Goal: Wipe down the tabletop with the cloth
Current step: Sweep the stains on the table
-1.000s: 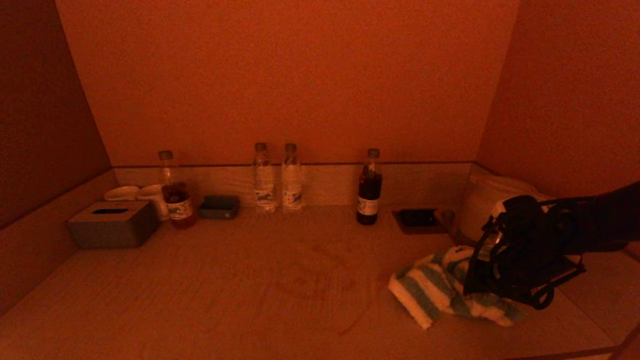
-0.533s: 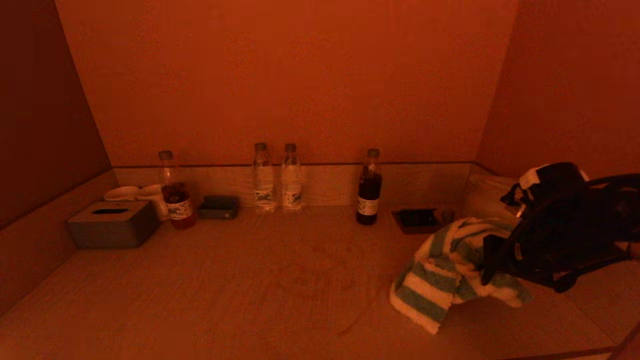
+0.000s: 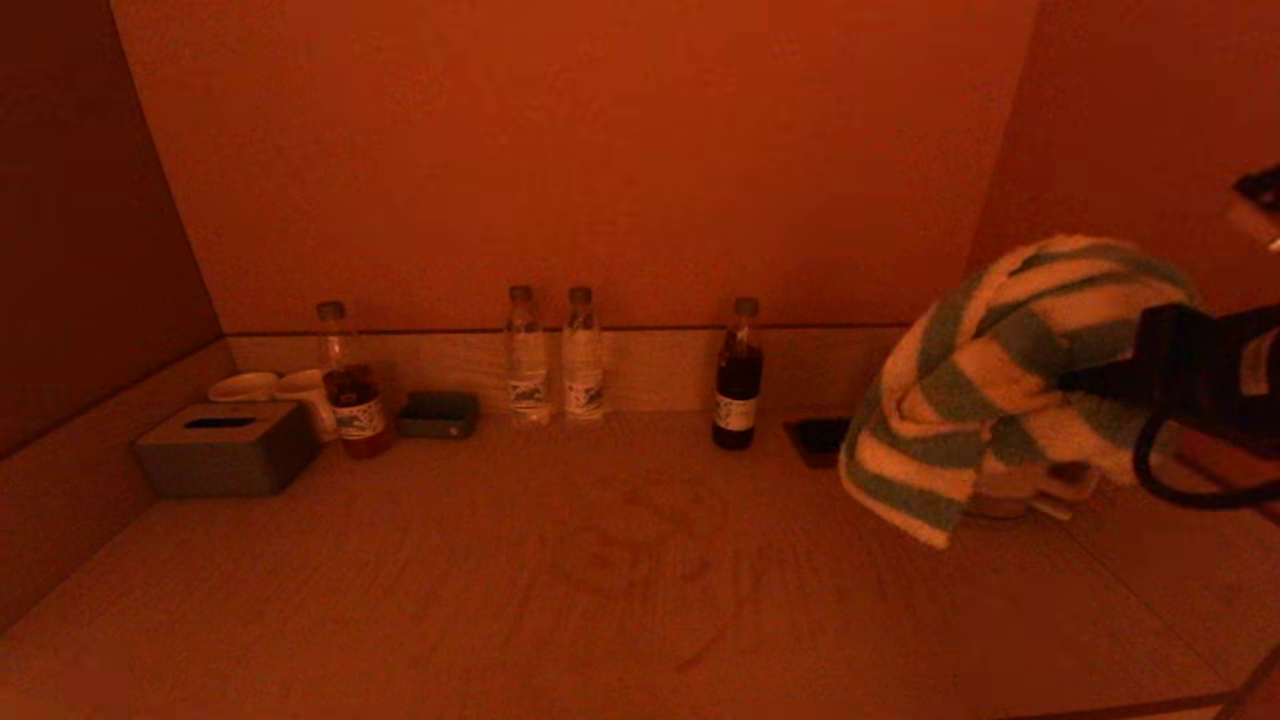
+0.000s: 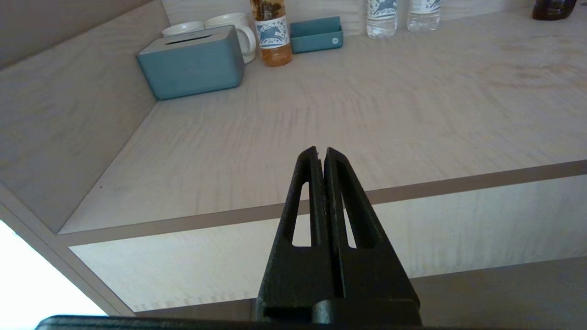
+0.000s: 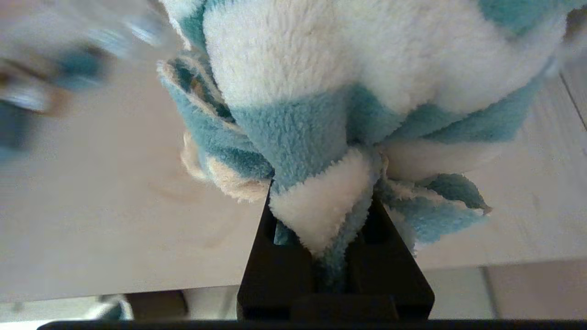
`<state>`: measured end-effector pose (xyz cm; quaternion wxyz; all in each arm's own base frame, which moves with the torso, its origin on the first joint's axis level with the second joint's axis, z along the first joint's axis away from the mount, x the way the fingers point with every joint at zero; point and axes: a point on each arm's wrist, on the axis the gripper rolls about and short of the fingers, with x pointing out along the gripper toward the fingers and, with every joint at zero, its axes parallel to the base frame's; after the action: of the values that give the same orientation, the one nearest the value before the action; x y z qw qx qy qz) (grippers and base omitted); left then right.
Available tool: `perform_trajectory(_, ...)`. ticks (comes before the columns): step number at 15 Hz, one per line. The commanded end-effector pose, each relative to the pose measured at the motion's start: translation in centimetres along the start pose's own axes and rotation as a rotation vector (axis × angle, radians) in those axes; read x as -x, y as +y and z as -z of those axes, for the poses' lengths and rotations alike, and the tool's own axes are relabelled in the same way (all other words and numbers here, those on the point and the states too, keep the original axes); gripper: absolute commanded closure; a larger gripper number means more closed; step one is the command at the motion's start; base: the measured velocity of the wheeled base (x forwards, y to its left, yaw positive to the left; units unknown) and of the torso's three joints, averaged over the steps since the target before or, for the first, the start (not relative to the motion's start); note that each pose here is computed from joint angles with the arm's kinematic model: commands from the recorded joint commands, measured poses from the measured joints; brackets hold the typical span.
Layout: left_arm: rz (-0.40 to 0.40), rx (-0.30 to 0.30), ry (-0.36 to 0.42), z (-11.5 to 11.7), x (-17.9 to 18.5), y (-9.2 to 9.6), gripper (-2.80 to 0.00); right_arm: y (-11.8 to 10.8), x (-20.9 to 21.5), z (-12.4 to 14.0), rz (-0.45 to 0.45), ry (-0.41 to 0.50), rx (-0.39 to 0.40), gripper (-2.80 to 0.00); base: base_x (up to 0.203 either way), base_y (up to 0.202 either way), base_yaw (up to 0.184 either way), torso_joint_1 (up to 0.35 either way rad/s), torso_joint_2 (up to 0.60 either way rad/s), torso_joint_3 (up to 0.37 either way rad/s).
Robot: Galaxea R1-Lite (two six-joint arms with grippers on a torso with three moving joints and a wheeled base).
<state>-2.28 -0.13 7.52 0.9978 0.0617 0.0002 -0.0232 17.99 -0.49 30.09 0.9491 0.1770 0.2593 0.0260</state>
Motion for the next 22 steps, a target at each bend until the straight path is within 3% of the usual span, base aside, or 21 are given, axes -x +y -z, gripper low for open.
perform_trajectory(1,0.000,-0.001,0.000,0.0,0.0,0.0,0.00,0.9,4.1,0.4,-0.122,-0.064,0.014,0.00,0.000,0.000,0.000,0.000,0.00,0.000)
perform_trajectory(3,0.001,-0.001,0.000,0.0,0.0,0.0,0.00,0.9,5.3,1.5,-0.182,-0.001,0.074,0.00,0.000,0.000,0.000,0.000,0.00,0.000)
perform_trajectory(6,0.000,-0.001,0.000,0.0,0.0,0.0,0.00,0.4,5.9,3.4,-0.167,0.062,0.217,0.00,0.000,0.000,0.000,0.000,0.00,0.000)
perform_trajectory(9,0.001,-0.001,0.000,0.0,0.0,0.0,0.00,0.2,6.1,4.0,-0.166,0.070,0.259,0.00,0.000,0.000,0.000,0.000,0.00,0.000)
perform_trajectory(13,0.001,-0.001,0.000,0.0,0.0,0.0,0.00,-1.2,7.5,9.5,-0.179,0.104,0.524,0.00,0.000,0.000,0.000,0.000,0.00,0.000)
perform_trajectory(15,0.000,-0.001,0.000,0.0,0.0,0.0,0.00,-1.4,7.9,10.7,-0.188,0.100,0.577,0.00,0.000,0.000,0.000,0.000,0.00,0.000)
perform_trajectory(22,0.000,-0.001,0.000,0.0,0.0,0.0,0.00,-1.5,7.8,11.0,-0.197,0.099,0.608,0.00,0.000,0.000,0.000,0.000,0.00,0.000)
